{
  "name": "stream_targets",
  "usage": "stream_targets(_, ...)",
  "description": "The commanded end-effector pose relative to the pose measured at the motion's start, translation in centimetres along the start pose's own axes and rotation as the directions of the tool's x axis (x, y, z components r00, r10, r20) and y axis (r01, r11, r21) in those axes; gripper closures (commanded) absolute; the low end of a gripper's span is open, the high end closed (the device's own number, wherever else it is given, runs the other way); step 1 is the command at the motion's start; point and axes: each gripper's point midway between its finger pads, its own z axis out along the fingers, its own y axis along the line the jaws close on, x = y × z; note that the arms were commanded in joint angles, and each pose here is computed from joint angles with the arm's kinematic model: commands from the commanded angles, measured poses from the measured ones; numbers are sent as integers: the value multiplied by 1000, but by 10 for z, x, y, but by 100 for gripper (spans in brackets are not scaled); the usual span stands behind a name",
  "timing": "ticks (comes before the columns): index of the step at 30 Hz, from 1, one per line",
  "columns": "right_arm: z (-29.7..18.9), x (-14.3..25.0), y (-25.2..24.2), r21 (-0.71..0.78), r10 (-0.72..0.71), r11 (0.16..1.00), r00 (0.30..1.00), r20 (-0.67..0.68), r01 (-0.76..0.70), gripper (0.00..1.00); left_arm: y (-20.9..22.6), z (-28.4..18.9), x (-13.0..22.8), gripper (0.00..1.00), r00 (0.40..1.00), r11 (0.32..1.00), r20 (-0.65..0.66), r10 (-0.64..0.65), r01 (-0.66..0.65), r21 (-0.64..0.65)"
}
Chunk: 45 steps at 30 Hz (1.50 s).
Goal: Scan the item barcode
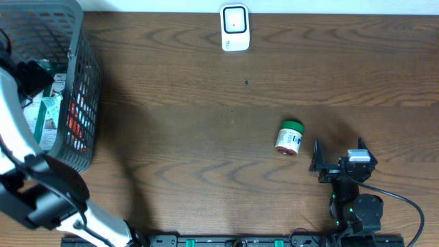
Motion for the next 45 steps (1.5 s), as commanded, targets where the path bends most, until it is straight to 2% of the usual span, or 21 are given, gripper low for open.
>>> stream_targets(1,0,1,1,-3,-6,1000,1000,-5,6,1,-10,39,12,2,990,995,-101,97,-95,29)
stream_targets(6,0,1,1,-3,-6,1000,1000,-5,6,1,-27,86,32,2,958,980,-217,190,-170,107)
stream_targets(16,0,1,1,-3,-6,1000,1000,-5,6,1,-29,141,60,2,914,979,-350,203,-181,96)
stream_targets(20,0,1,1,-3,-6,1000,1000,-5,6,1,-29,146,63,1,909,979,-365,203,-181,94)
stream_targets(22,0,1,1,-3,-6,1000,1000,-5,6,1,-29,146,63,11,908,979,-366,203,-181,94)
stream_targets(25,0,1,1,-3,-6,1000,1000,-5,6,1,-29,146,64,51,907,979,-368,203,-181,94)
stream_targets(26,0,1,1,-3,-6,1000,1000,-5,6,1,-29,146,64,58,907,979,-370,203,-181,94)
stream_targets(31,0,1,1,-3,-6,1000,1000,-5,6,1,-29,143,62,81,910,979,-361,202,-180,94)
stream_targets(32,0,1,1,-3,-6,1000,1000,-5,6,1,-29,140,60,93,915,981,-354,195,-173,93)
stream_targets(40,0,1,1,-3,-6,1000,1000,-5,6,1,-30,95,29,93,958,982,-226,176,-156,104)
stream_targets(45,0,1,1,-3,-6,1000,1000,-5,6,1,-27,55,10,93,986,989,-122,113,-101,104)
